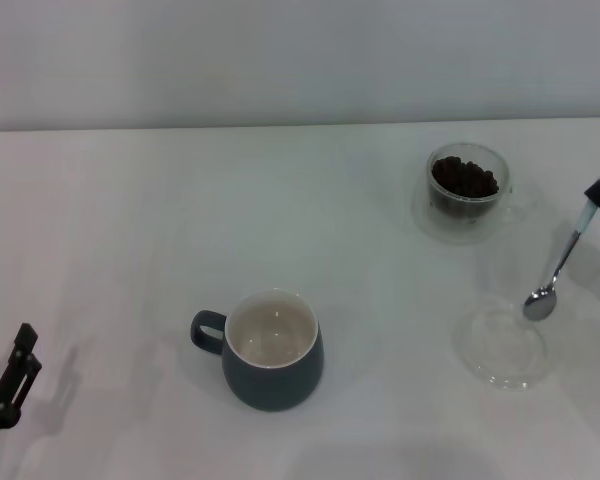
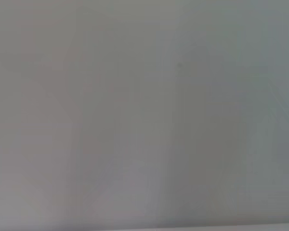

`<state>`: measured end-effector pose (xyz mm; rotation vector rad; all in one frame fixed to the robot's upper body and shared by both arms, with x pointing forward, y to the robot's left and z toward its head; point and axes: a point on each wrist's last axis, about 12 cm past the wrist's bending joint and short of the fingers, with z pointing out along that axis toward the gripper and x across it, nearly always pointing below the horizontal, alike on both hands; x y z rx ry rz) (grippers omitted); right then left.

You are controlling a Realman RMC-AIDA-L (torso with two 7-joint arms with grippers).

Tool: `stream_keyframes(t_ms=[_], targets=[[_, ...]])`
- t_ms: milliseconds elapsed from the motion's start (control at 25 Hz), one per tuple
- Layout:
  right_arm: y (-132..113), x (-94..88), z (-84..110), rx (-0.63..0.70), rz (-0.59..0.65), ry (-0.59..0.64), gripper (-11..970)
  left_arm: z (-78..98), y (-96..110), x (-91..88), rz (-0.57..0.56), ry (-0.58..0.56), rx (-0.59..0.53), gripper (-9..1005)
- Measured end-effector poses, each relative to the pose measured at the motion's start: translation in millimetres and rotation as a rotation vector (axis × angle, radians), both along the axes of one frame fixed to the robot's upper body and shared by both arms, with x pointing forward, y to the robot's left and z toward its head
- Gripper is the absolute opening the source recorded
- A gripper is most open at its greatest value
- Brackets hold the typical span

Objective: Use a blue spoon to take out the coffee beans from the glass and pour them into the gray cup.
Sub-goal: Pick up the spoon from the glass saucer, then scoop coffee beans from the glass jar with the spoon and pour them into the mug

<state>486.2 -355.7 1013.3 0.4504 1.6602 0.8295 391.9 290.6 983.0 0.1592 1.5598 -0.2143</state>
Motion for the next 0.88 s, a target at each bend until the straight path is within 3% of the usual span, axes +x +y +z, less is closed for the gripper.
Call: stream_keyframes(t_ms=[400,880], targets=[[17.8,33.7,23.3,-0.015,0.058,-0.118,144,1.0,-0.7,1.9,-0.004,-0.007,0.0,735],[39.7,77.4,57.8,-0.086,0.036,-0.311,145,1.5,-1.4,1.4,-0.006,-0.012,-0.006,735]])
